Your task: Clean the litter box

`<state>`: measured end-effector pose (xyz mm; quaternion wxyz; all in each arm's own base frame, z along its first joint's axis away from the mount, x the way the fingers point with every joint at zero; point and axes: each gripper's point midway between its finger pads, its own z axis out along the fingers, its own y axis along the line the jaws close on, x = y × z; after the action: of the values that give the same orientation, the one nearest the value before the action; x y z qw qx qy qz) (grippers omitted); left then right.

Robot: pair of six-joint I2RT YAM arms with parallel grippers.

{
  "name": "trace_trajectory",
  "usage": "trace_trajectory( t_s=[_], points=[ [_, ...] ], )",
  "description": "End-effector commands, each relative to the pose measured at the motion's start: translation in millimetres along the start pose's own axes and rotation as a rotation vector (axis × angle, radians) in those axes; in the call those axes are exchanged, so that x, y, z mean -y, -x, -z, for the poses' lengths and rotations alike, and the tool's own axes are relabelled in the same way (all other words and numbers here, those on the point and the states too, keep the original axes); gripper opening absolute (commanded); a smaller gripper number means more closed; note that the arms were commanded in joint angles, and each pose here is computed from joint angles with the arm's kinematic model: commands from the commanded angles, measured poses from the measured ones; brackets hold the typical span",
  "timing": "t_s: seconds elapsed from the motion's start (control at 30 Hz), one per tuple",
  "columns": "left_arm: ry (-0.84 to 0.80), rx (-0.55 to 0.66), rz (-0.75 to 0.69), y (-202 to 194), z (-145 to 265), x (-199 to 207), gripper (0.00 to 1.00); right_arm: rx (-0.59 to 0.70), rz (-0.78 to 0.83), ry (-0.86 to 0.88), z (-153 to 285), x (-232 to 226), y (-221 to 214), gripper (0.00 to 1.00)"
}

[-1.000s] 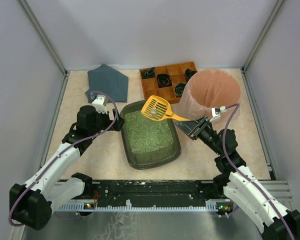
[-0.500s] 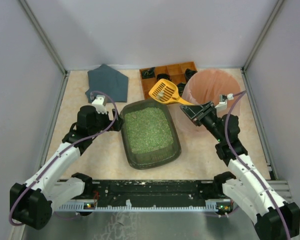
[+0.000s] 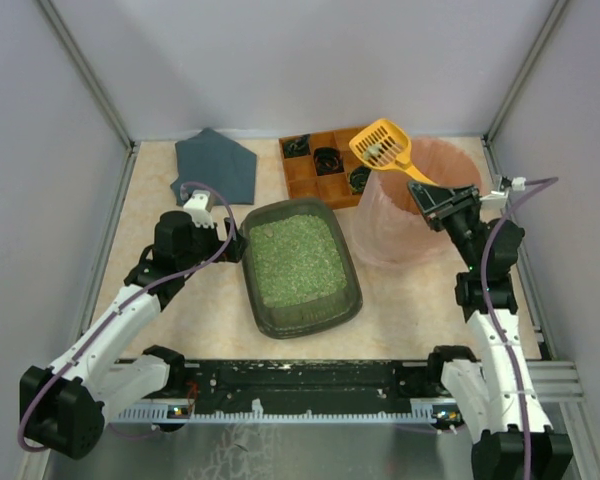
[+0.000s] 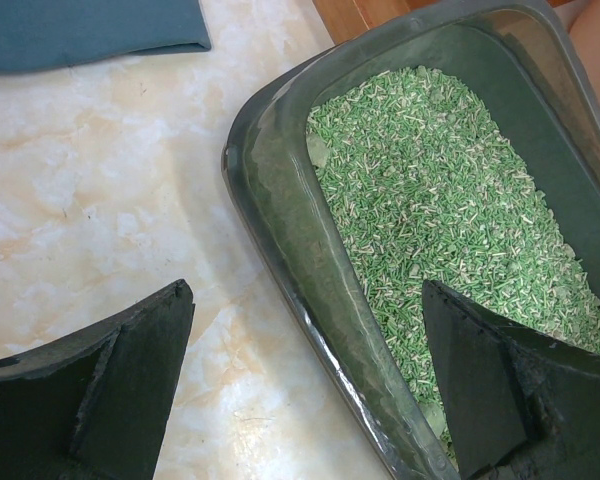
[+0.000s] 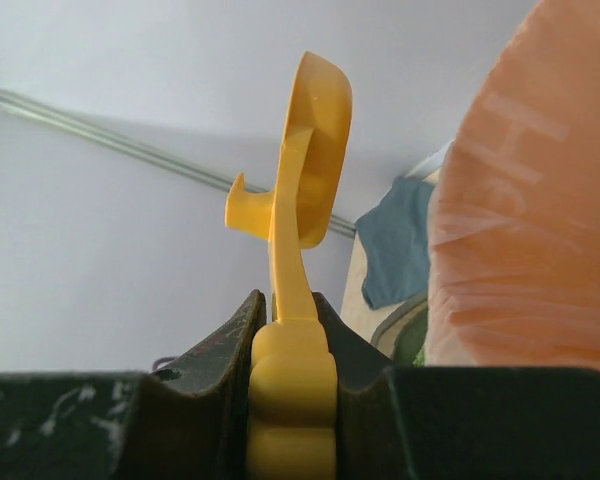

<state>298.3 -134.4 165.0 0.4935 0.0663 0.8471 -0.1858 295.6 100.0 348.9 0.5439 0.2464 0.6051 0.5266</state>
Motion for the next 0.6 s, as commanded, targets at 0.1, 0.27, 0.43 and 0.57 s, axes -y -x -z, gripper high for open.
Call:
trace_trajectory(
  t_s=[0.1, 0.27, 0.43, 0.57],
  points=[
    [-0.01, 0.027, 0.005, 10, 3, 2, 1.0, 0.098, 0.124, -0.022, 15, -12, 32, 0.0],
    [-0.01, 0.027, 0.005, 11, 3, 1, 1.0, 0.15, 0.206, -0.094, 24, -7, 46, 0.0],
    [-0.013, 0.03, 0.006, 11, 3, 1, 1.0, 0.185, 0.273, -0.16, 32, -4, 54, 0.0],
    [-0.022, 0.032, 0.003, 12, 3, 3, 1.0, 0.205, 0.331, -0.226, 39, 3, 60, 0.0]
  ],
)
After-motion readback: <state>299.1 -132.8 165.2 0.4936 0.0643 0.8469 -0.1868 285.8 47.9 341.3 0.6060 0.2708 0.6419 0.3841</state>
